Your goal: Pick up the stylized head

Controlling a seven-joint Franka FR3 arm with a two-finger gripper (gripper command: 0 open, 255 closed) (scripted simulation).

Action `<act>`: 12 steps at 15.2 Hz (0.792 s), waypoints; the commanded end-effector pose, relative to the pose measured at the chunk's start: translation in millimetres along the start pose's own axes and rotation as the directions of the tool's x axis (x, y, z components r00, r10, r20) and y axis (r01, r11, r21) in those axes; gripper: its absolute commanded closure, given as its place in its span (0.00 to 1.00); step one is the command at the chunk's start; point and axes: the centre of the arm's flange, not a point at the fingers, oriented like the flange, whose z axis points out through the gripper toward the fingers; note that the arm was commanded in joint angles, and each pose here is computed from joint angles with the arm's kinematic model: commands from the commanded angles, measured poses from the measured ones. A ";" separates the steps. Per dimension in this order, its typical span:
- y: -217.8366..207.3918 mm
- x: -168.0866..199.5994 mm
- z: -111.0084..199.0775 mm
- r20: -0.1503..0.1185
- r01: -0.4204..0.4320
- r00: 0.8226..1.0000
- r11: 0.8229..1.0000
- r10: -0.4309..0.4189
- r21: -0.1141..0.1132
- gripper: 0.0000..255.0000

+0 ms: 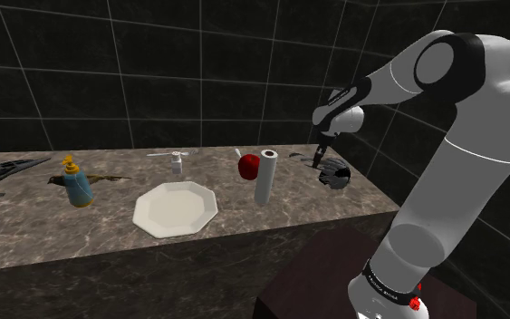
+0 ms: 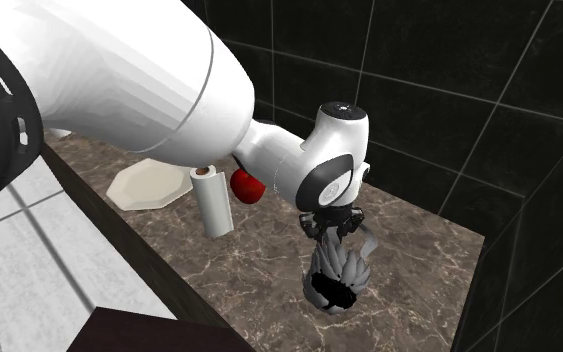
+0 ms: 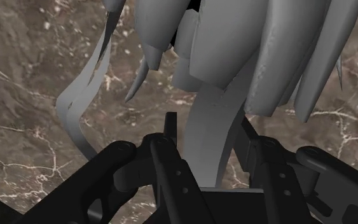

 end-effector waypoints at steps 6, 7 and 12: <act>-0.9 0.0 0.4 0.001 -0.001 1.000 1.000 0.001 0.001 1.00; -0.5 0.4 -4.9 0.001 -0.001 1.000 1.000 0.001 0.001 1.00; 1.2 2.1 -31.2 0.001 -0.001 1.000 1.000 0.001 0.001 1.00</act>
